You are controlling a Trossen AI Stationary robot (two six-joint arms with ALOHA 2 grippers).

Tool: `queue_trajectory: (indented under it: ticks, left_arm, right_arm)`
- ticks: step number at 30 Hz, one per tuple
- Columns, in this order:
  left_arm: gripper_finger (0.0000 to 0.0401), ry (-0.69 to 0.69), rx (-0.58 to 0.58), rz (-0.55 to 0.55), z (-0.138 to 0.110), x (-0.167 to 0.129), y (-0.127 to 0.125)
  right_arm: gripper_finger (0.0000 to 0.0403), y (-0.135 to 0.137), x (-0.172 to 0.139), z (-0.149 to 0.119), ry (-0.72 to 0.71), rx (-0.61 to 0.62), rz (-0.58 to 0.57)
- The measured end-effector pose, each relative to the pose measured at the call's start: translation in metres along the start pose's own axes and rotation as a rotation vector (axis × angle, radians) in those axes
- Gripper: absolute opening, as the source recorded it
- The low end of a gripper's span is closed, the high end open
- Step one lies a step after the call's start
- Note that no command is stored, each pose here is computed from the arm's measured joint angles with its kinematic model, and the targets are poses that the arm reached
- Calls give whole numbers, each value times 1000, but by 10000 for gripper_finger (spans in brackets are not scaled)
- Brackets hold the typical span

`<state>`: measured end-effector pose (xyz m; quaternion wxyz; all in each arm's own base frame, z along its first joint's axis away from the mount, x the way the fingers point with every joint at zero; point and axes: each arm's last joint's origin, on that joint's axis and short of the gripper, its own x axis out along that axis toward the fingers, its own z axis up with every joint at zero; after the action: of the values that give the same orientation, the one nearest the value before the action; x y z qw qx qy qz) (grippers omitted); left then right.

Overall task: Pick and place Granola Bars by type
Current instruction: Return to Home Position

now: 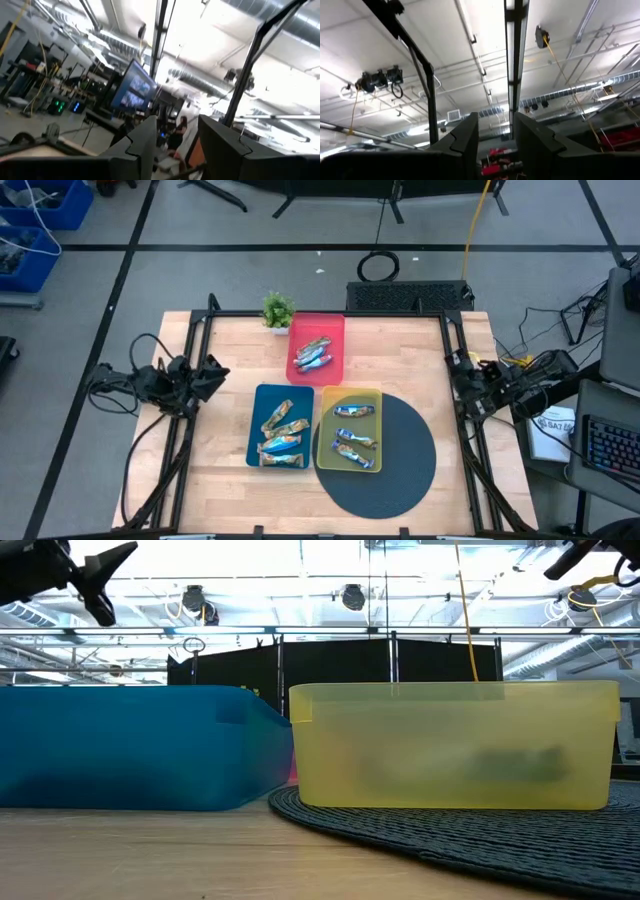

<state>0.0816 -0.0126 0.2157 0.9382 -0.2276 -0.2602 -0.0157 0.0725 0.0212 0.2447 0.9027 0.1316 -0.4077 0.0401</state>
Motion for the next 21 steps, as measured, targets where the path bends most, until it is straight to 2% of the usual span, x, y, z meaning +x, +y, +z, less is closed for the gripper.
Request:
queue_trajectory:
  ticks: [11,15,18,21]
  left_arm:
    - [150,-98,-35,-15,10,0,-2]
    - [150,-120,-13,2,11,0,-2]
    - [150,-102,18,29,9,0,0]
    - [149,-66,111,115,5,0,3]
  right_arm:
    - [116,-2,-5,15,-113,28,-5]
    - [116,-2,-5,17,-127,30,-7]
    - [116,-2,-5,12,-74,14,-7]
    - [116,-5,-5,0,55,-32,-137]
